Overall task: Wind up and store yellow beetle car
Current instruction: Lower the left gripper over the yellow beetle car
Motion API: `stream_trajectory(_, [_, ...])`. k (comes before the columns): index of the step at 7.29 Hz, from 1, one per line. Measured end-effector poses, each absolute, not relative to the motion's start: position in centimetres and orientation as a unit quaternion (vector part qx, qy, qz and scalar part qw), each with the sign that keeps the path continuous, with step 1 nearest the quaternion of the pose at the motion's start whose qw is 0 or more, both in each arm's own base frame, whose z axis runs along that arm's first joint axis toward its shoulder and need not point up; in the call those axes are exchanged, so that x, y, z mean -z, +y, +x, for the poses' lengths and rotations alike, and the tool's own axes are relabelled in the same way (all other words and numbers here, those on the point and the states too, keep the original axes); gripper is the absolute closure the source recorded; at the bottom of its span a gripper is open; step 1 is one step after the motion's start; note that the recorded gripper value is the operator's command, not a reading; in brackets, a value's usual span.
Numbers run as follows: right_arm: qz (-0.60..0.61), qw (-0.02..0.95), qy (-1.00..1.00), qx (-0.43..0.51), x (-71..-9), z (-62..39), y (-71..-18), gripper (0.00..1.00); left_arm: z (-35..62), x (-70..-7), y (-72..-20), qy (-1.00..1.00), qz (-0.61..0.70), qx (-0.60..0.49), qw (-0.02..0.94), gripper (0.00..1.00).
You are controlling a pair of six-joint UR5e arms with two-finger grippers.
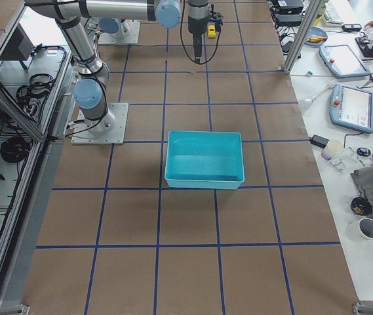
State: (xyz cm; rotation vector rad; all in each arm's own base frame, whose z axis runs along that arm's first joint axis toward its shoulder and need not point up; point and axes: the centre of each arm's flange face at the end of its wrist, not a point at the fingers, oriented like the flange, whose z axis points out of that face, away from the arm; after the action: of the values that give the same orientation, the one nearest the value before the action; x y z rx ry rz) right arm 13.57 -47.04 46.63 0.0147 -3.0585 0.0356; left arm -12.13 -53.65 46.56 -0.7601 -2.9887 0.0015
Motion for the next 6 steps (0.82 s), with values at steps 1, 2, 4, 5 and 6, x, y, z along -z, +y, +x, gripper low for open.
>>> stream_trajectory(1, [0.005,0.042,-0.999,-0.011,-46.6,13.5,-47.0,0.00,-10.9,-44.2,-55.2,-0.942,-0.335,0.016,0.036,0.00])
stream_trajectory(2, [0.005,0.042,-0.999,-0.011,-46.6,13.5,-47.0,0.00,-9.7,-41.7,-56.8,-0.903,-0.426,0.027,0.044,0.00])
stream_trajectory(4, [0.006,0.042,-0.999,-0.011,-46.6,13.6,-47.0,0.00,-7.1,-36.7,-60.0,-0.811,-0.582,0.037,0.043,0.00])
stream_trajectory(5, [0.007,0.042,-0.999,-0.011,-46.6,13.6,-47.0,0.00,-5.9,-34.3,-61.5,-0.759,-0.648,0.049,0.027,0.00])
stream_trajectory(6, [0.007,0.043,-0.999,-0.010,-46.6,13.6,-47.0,0.00,-4.9,-32.3,-62.8,-0.708,-0.704,0.062,0.011,0.02])
